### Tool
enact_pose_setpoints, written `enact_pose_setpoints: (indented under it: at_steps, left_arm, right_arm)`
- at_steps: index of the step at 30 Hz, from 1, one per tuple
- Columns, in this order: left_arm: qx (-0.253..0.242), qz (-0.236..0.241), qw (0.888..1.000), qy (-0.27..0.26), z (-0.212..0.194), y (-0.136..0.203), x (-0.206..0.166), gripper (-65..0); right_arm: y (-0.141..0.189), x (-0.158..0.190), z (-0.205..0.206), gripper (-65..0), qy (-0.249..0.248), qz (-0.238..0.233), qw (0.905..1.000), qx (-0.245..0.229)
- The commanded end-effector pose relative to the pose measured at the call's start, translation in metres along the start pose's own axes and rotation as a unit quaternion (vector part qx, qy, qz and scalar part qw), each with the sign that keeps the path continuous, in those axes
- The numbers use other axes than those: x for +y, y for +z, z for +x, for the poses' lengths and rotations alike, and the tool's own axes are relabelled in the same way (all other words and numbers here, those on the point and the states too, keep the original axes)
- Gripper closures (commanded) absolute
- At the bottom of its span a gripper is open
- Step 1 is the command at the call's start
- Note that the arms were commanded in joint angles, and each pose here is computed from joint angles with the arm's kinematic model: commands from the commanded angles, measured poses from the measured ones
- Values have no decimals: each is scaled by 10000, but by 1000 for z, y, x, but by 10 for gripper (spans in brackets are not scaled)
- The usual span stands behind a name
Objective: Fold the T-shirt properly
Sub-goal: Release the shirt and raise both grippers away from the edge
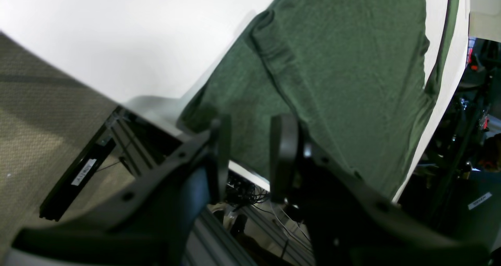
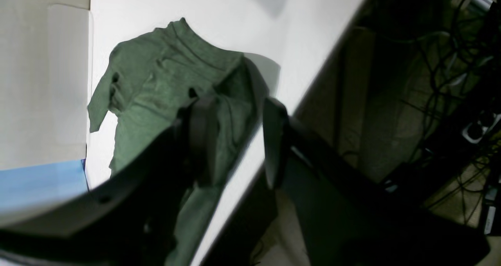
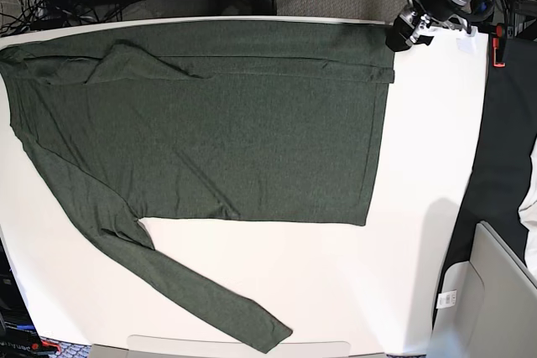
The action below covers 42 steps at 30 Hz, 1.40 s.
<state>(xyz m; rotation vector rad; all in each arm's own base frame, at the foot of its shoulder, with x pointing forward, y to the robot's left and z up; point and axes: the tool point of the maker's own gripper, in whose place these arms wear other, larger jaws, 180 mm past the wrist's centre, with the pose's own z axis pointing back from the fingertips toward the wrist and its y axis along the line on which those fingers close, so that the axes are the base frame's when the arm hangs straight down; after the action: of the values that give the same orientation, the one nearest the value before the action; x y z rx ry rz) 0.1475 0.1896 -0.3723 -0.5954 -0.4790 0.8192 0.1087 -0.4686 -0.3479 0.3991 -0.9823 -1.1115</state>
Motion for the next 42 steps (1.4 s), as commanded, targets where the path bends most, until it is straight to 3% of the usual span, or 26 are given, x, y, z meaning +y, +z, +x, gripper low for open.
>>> enact_pose_setpoints:
  at_steps: [1,5,9,18,23,29,33,42]
  left_arm:
    - [131,-160,9998,10,-4,4,-8,-175]
    - [126,-563,9983,74,-3,9,-27,-175]
    - [25,-548,9985,77,1,15,-26,-175]
    - [-120,-722,9973,-39,11,14,-40,-175]
    - [-321,-952,9948,-180,29,8,-59,-175]
    - [-689,-978,9917,-481,56,0,-78,-175]
    - [-855,-1008,9897,-553,70,-5,-87,-176]
    - [-1200,-909,9854,-801,99,-13,-103,-177]
  right_arm:
    - [4,15,18,-182,281,233,9992,-187]
    - [11,30,28,-181,870,399,9952,-209]
    - [25,60,44,-181,1448,596,9868,-412]
    - [30,136,93,-181,2960,593,9477,-1031]
    - [8,161,103,-181,3234,585,9377,-1123]
    - [-38,189,86,-181,3495,638,9307,-871]
    - [-76,201,70,-181,3326,759,9380,-610]
    - [-133,250,54,-181,3343,946,9373,-268]
